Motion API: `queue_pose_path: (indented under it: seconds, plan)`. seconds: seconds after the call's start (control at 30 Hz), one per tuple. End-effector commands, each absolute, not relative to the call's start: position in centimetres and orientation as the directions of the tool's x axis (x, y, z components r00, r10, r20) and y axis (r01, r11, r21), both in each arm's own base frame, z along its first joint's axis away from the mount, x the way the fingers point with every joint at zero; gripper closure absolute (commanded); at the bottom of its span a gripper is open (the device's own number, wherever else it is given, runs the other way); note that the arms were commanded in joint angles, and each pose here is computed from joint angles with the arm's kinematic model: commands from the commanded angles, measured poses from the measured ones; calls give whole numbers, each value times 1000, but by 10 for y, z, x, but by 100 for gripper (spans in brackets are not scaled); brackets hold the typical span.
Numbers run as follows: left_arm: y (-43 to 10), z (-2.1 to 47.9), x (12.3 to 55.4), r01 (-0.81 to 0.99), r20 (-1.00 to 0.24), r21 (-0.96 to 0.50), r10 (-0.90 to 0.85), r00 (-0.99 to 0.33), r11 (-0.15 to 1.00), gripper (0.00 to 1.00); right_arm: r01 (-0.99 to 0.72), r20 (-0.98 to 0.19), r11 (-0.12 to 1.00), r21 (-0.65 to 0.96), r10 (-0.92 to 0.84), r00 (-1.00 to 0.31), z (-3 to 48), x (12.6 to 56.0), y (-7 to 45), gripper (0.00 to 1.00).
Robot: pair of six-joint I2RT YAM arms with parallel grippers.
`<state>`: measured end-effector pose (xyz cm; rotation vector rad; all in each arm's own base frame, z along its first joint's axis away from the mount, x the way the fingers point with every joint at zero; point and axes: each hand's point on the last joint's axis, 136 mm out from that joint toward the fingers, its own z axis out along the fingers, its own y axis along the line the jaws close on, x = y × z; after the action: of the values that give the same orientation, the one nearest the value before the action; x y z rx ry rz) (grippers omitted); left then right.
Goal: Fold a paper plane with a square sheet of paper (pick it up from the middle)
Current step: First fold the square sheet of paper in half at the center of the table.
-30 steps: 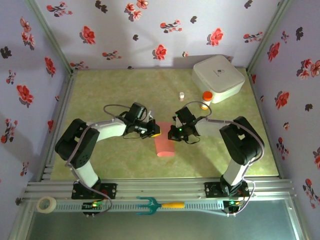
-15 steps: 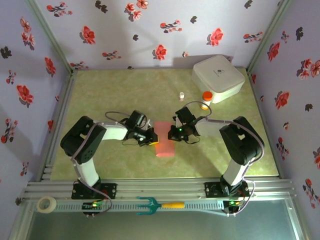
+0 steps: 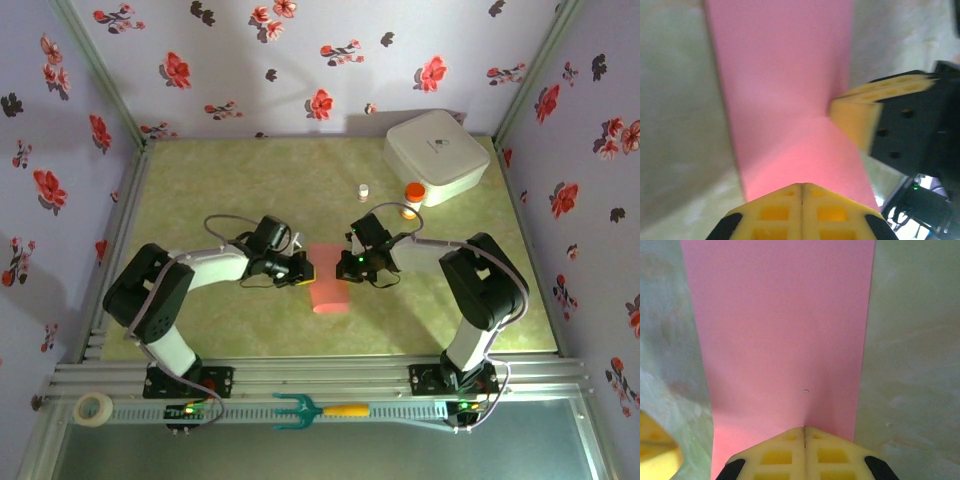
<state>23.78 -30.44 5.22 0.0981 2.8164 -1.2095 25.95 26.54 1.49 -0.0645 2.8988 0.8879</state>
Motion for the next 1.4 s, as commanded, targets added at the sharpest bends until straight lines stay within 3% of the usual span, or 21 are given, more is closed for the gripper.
queue_pose_path:
  seconds: [0.0,0.37,0.7,1.07,1.37]
  plan:
    - [-320,68,232,88,-84,-772,37,-996,630,100,23,-6,922,387,27,-1000,-23,232,223,100]
    - [-312,29,210,37,1,-757,58,-998,653,100,27,1,923,383,29,-1000,-26,230,222,100]
    - [-277,-14,186,37,62,-616,95,-994,787,100,28,2,926,377,30,-1000,-28,229,220,100]
    - [-312,64,208,98,-77,-747,61,-995,658,100,28,2,926,377,29,-1000,-27,229,221,100]
    - [-320,35,190,69,-1,-751,103,-995,657,100,27,4,926,377,27,-1000,-28,229,221,100]
